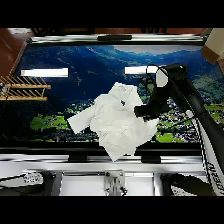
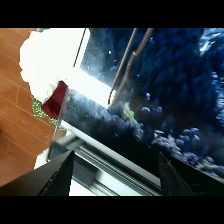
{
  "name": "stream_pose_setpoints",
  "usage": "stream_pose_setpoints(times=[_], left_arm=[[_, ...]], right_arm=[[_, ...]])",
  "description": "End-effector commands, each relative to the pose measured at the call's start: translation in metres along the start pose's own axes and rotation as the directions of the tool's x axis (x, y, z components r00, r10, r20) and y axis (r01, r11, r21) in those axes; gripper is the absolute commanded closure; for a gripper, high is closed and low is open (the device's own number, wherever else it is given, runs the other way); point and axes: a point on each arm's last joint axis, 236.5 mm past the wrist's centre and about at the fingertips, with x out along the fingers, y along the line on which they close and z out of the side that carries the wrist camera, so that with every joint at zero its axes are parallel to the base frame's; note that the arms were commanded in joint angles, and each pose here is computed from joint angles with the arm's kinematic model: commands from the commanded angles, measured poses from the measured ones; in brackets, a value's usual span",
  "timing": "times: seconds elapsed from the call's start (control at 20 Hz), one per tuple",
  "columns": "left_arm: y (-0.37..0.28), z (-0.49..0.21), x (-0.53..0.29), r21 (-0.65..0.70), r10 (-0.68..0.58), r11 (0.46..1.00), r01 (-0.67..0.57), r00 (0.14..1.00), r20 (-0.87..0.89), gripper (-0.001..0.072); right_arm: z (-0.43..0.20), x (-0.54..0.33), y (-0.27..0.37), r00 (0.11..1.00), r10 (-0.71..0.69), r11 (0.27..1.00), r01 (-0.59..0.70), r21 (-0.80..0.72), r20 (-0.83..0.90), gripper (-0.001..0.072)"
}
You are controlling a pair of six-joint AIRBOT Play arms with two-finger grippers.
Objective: Fold the shirts.
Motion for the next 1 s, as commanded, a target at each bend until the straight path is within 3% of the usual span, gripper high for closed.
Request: stream_pose_setpoints(times=[0.0, 0.5, 0.7, 0.75, 0.8, 0.85, 0.95], left_arm=[[-0.003, 0.008, 0.046, 0.113, -0.013, 0.994, 0.014, 1.0, -0.014, 0.0097], [-0.026, 0.004, 0.132, 0.178, -0.056, 0.982, 0.069, 0.995, -0.082, 0.0098], [-0.017, 0.013, 0.141, 0.165, -0.042, 0.985, 0.046, 0.999, -0.029, 0.0106], [-0.017, 0.016, 0.141, 0.165, -0.039, 0.985, 0.042, 0.999, -0.019, 0.0122], [-0.017, 0.015, 0.142, 0.165, -0.041, 0.985, 0.044, 0.999, -0.022, 0.0201], [-0.019, 0.014, 0.142, 0.161, -0.048, 0.986, 0.052, 0.998, -0.027, 0.0208], [-0.027, 0.011, 0.144, 0.139, -0.081, 0.987, 0.085, 0.996, -0.036, 0.0328]], right_arm=[[0.0, 0.0, 0.0, 1.0, 0.001, 0.998, -0.001, 0.063, 0.0, 0.0647], [-0.008, 0.0, 0.005, 0.999, 0.02, 0.996, -0.016, 0.09, -0.033, 0.0647], [-0.008, 0.0, 0.009, 0.999, 0.039, 0.993, -0.035, 0.113, -0.036, 0.0647], [-0.008, 0.0, 0.009, 0.999, 0.039, 0.992, -0.035, 0.118, -0.036, 0.0647], [-0.008, 0.0, 0.009, 0.999, 0.039, 0.992, -0.035, 0.124, -0.036, 0.0647], [-0.008, 0.0, 0.009, 0.999, 0.039, 0.991, -0.035, 0.127, -0.035, 0.0647], [-0.008, 0.0, 0.009, 0.999, 0.039, 0.991, -0.034, 0.127, -0.035, 0.0647]])
